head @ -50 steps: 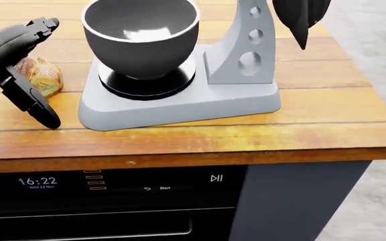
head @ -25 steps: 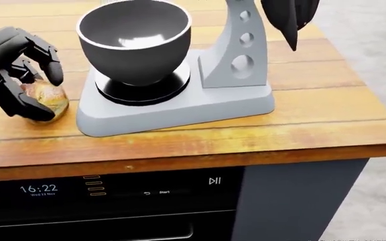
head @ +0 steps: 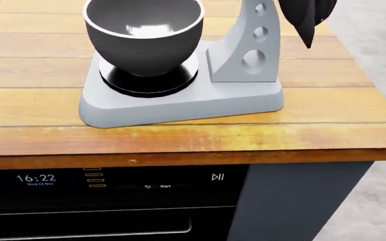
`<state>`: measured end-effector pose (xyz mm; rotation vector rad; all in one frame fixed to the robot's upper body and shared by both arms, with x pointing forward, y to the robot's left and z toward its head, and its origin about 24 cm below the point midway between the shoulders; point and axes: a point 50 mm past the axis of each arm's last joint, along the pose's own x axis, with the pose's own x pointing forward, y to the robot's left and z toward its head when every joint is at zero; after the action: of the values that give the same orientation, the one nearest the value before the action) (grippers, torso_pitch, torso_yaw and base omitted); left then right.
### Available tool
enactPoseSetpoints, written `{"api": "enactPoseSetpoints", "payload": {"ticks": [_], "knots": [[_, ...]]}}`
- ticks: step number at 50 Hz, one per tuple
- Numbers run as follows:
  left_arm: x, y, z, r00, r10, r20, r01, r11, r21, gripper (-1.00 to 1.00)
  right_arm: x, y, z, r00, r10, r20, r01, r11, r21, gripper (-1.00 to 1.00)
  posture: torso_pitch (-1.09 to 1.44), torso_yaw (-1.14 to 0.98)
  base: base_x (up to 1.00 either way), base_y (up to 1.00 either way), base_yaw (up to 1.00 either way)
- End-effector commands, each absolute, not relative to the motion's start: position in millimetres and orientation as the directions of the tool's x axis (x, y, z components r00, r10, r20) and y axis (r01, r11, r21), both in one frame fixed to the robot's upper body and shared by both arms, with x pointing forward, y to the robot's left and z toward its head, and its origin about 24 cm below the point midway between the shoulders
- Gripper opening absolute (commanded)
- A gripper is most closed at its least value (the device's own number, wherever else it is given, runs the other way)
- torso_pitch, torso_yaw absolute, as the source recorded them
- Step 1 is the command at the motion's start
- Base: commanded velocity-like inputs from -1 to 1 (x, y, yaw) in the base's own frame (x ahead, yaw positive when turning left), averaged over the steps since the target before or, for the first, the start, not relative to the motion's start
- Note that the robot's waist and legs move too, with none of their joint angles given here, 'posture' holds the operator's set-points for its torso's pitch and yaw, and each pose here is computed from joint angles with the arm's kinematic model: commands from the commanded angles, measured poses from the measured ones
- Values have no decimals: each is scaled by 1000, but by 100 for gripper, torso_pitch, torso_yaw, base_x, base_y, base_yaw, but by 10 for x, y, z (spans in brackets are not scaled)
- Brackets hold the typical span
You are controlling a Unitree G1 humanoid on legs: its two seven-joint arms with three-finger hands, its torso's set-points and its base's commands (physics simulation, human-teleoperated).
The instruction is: Place the bread in the stand mixer bowl.
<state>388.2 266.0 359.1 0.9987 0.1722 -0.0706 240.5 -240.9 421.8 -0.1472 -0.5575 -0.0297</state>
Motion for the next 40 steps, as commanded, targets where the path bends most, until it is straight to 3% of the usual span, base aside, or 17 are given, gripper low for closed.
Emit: {"api": "enactPoseSetpoints", "payload": {"ticks": [1, 4, 10, 14, 40], "knots": [[3783, 2564, 3944, 997, -10, -72, 67, 526, 848, -96, 2310, -2426, 4317, 811, 0, 584, 87, 989, -121, 100, 0, 0, 0, 0, 0], [3726, 2460, 4190, 1000, -14, 17, -8, 502, 865, -96, 2301, -2417, 4311, 812, 2, 583, 88, 988, -126, 100, 0, 0, 0, 0, 0], [3728, 2129, 4360, 995, -90, 36, 17, 523, 852, -96, 2307, -2425, 4309, 812, 1, 583, 88, 988, -125, 100, 0, 0, 0, 0, 0], [3713, 1879, 4460, 986, -155, 57, 25, 481, 876, -96, 2313, -2443, 4308, 813, -2, 582, 86, 989, -117, 100, 0, 0, 0, 0, 0], [3879, 1245, 4202, 962, -271, 30, 102, 458, 883, -96, 2292, -2480, 4334, 810, -9, 587, 87, 991, -105, 100, 0, 0, 0, 0, 0]]}}
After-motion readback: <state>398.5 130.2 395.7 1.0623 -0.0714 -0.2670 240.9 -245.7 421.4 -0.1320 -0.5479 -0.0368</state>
